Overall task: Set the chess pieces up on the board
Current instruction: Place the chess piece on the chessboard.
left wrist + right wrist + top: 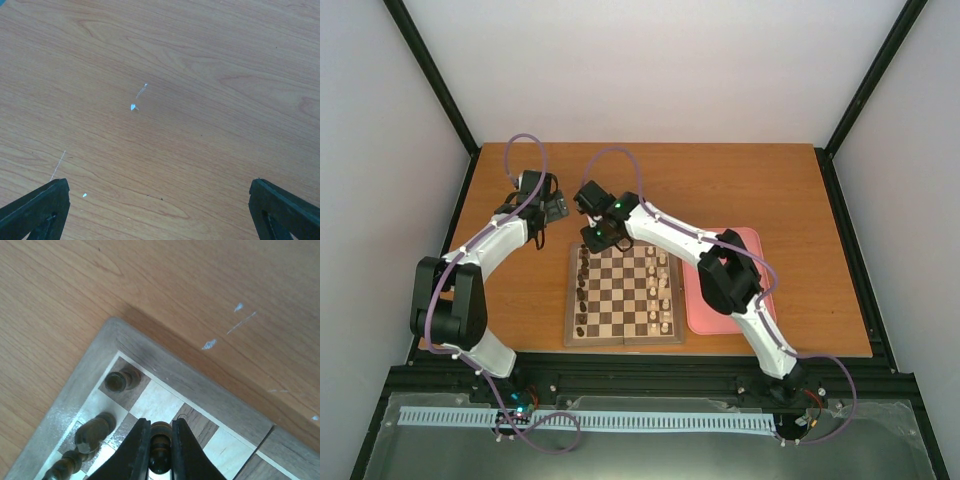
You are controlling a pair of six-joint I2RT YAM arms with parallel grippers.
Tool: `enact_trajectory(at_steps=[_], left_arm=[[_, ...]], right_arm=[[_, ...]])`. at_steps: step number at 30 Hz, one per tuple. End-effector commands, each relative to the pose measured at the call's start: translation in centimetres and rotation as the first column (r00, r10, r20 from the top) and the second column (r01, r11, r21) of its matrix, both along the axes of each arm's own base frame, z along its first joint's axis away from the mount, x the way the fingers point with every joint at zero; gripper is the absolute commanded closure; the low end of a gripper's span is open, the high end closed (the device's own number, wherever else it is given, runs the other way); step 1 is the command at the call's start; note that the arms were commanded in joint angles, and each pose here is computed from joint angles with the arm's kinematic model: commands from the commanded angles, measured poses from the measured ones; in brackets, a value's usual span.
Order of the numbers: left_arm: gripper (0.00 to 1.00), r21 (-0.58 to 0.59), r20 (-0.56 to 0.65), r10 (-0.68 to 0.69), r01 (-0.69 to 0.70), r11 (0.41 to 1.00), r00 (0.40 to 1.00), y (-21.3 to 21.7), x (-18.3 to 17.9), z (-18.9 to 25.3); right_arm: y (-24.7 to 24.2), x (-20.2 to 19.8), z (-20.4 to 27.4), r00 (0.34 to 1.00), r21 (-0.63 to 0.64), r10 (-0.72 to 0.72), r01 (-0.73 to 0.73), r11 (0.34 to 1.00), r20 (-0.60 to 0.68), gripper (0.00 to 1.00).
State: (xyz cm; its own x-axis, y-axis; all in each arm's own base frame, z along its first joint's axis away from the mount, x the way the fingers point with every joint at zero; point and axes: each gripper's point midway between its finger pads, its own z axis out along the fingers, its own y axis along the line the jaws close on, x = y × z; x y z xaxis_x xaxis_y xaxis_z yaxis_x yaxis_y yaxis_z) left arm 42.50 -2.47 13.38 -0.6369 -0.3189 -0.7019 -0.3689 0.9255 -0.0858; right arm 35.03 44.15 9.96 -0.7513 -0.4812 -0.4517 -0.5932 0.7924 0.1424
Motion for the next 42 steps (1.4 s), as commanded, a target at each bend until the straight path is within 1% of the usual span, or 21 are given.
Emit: enact_trajectory(at_steps=[1,6,21,30,34,36,37,38,39,40,42], left_arm=[[0.00,0.005,0.042,0.000,0.000,1.000,0.999,0.0,0.2,1.9],[0.00,0.005,0.039,-0.001,0.001,1.000,0.999,-0.1,0.1,1.8],[0.00,0.006,0.036,-0.001,0.000,1.000,0.999,0.0,0.2,1.7],[0.00,0.008,0.036,0.000,0.000,1.000,0.999,0.0,0.1,1.7],[0.00,0.008,0.038,0.000,0.000,1.000,0.999,0.0,0.2,1.8],[0.00,0.009,0.034,0.000,0.000,1.000,0.999,0.0,0.2,1.6],[0.00,0.008,0.033,-0.001,0.001,1.000,0.999,0.0,0.2,1.6],[0.00,0.009,0.033,0.000,0.000,1.000,0.999,0.0,0.2,1.5],[0.00,0.008,0.034,-0.001,0.001,1.000,0.999,-0.1,0.2,1.6],[0.00,0.008,0.034,-0.001,0.000,1.000,0.999,0.0,0.2,1.6],[0.00,0.009,0.034,0.000,-0.001,1.000,0.999,0.0,0.2,1.6]], right_arm=[[0.4,-0.4,-0.4,0.999,-0.012,0.027,-0.027,1.000,-0.019,0.96],[0.7,-0.6,-1.9,0.998,-0.022,0.037,-0.038,0.999,-0.047,0.96],[1.8,-0.5,-3.0,0.997,-0.005,0.051,-0.051,0.999,-0.065,0.96],[1.5,-0.5,-4.4,0.996,-0.038,0.043,-0.046,0.998,-0.074,0.95],[1.4,-0.5,-4.5,0.996,-0.042,0.043,-0.046,0.998,-0.074,0.89],[1.4,-0.4,-4.4,0.997,-0.043,0.042,-0.046,0.998,-0.072,0.83],[1.3,-0.5,-4.2,0.997,-0.042,0.043,-0.046,0.998,-0.071,0.77],[1.3,-0.4,-4.0,0.997,-0.042,0.043,-0.046,0.998,-0.067,0.69],[1.3,-0.4,-3.7,0.997,-0.039,0.044,-0.047,0.998,-0.062,0.62],[1.3,-0.3,-3.4,0.998,-0.037,0.043,-0.045,0.998,-0.054,0.59],[1.3,-0.1,-2.6,0.998,-0.030,0.041,-0.042,0.999,-0.037,0.56]])
